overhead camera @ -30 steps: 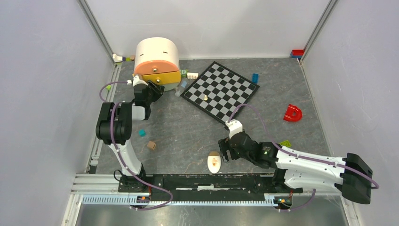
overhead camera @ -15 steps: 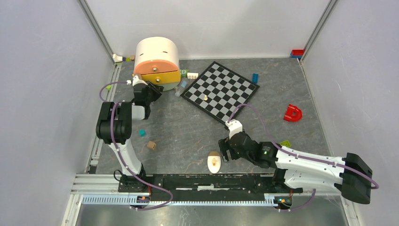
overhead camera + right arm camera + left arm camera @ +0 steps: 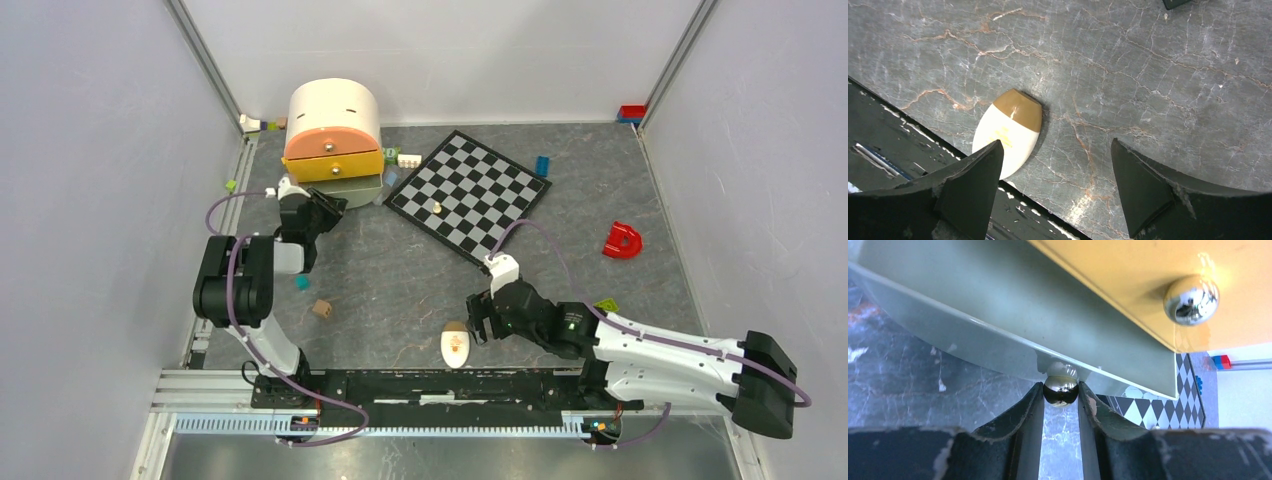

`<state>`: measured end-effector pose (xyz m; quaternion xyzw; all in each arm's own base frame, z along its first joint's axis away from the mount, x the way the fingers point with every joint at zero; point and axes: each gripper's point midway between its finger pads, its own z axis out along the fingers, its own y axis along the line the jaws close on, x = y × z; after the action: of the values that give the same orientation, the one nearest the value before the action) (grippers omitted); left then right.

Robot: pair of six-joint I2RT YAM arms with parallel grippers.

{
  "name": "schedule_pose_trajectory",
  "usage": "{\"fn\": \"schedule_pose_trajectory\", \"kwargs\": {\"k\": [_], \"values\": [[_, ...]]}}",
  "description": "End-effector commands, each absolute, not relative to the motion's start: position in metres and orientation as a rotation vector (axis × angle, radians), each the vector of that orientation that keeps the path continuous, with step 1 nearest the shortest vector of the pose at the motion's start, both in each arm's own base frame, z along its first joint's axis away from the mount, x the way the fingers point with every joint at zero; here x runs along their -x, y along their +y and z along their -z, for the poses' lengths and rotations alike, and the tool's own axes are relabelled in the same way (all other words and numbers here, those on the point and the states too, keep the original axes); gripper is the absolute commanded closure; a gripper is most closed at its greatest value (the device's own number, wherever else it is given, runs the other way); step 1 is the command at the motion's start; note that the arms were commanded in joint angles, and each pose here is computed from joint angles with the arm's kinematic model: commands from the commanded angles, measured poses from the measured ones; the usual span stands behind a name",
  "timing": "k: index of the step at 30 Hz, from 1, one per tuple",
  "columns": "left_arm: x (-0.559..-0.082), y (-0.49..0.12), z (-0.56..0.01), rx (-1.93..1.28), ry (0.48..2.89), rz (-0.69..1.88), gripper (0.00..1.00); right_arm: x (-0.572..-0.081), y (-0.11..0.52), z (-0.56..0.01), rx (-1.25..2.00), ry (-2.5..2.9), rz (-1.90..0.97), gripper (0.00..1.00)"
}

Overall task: Organize the makeup
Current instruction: Open the drawer in the storage box.

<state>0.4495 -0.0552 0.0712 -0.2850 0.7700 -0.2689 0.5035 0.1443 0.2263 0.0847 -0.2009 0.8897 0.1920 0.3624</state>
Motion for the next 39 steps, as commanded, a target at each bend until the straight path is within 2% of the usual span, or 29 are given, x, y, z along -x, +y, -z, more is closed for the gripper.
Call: {"fn": "schedule_pose_trajectory", "kwargs": {"k": [1,19,24,29,39], "values": [[-0.438,-0.066,-0.097,0.684,1.801,0.72,0.63,-0.144,0.227,-0.093,0.474,2.265,-0.549,0.14],[-0.387,-0.061,-0.098,0.677,1.858,0.642,0.57,-0.135,0.213,-0.08,0.421,2.295,-0.561,0.15],[-0.381,-0.062,-0.102,0.656,1.871,0.633,0.48,-0.135,0.213,-0.078,0.406,2.304,-0.565,0.14],[-0.386,-0.057,-0.099,0.621,1.891,0.574,0.38,-0.134,0.217,-0.08,0.412,2.308,-0.576,0.13],[-0.412,-0.06,-0.094,0.618,1.91,0.573,0.37,-0.135,0.218,-0.083,0.414,2.301,-0.578,0.13]]}}
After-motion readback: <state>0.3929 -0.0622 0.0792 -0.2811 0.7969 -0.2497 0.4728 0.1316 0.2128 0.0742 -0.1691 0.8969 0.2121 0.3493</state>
